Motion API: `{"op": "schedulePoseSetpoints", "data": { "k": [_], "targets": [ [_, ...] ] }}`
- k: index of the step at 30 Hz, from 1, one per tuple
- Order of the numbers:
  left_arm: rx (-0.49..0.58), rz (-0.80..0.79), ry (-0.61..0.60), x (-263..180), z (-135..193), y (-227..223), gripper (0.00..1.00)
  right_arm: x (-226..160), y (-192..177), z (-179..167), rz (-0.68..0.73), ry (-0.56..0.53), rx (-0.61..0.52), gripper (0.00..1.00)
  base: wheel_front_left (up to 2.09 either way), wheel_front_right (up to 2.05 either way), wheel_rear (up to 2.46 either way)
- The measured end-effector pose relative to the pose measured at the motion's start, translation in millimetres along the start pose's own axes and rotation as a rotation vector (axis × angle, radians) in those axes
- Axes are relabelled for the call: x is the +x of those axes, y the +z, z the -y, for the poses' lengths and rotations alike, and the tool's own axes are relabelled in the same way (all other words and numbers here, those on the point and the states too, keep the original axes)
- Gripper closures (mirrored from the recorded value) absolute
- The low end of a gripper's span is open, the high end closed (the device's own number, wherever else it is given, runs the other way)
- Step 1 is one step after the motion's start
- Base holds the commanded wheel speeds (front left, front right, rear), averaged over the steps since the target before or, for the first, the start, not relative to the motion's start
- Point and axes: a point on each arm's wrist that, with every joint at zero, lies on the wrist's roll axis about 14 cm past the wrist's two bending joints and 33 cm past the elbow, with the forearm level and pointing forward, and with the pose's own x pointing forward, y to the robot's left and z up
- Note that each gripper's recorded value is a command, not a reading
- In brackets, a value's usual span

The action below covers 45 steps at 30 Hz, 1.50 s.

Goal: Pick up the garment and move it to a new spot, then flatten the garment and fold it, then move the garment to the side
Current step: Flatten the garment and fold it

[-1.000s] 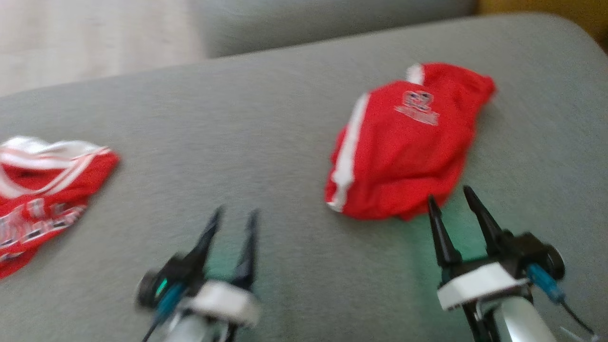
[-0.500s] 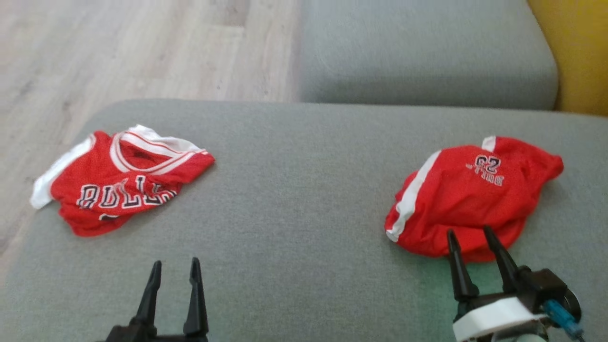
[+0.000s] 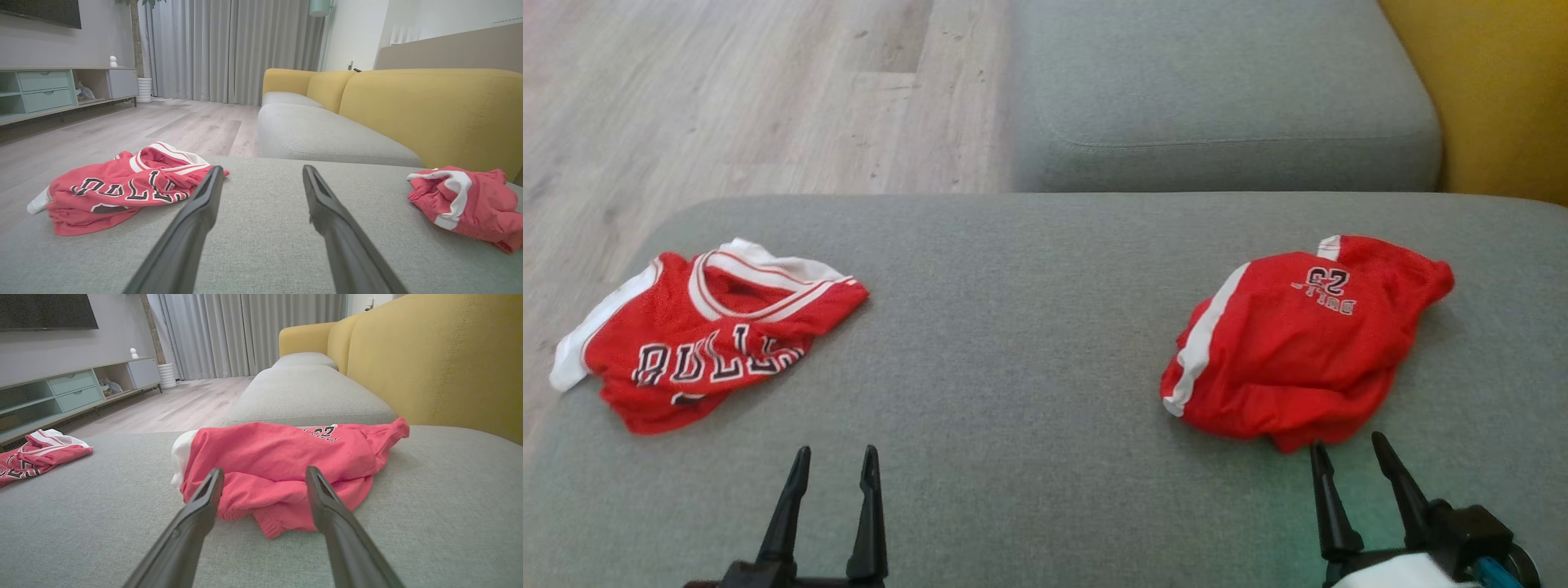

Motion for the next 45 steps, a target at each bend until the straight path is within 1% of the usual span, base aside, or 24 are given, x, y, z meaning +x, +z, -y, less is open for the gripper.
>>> {"op": "schedulePoseSetpoints", "data": {
  "k": [16,24,36,40,45],
  "targets": [
    [-0.001,-0.024,-0.076,1.7,21.0,-8.0,0.0,-11.7,5.5,5.6,0.026,-0.029,0.002,0.0,0.0,0.0,0.0],
    [0.0,-0.027,-0.097,2.0,28.7,-9.1,0.0,-20.2,0.6,6.7,0.015,-0.039,0.005,0.0,0.0,0.0,0.0],
    [-0.046,-0.096,-0.14,5.2,43.8,-27.5,0.0,-22.4,-8.3,9.5,-0.016,-0.05,-0.008,0.0,0.0,0.0,0.0],
    [-0.048,-0.166,-0.225,8.1,66.1,-47.1,0.0,-22.6,-13.2,8.9,-0.036,-0.049,-0.027,0.0,0.0,0.0,0.0],
    [-0.033,-0.217,-0.425,27.2,116.2,-61.2,0.0,-19.6,-13.1,14.9,-0.041,-0.069,-0.04,0.0,0.0,0.0,0.0]
  ]
}}
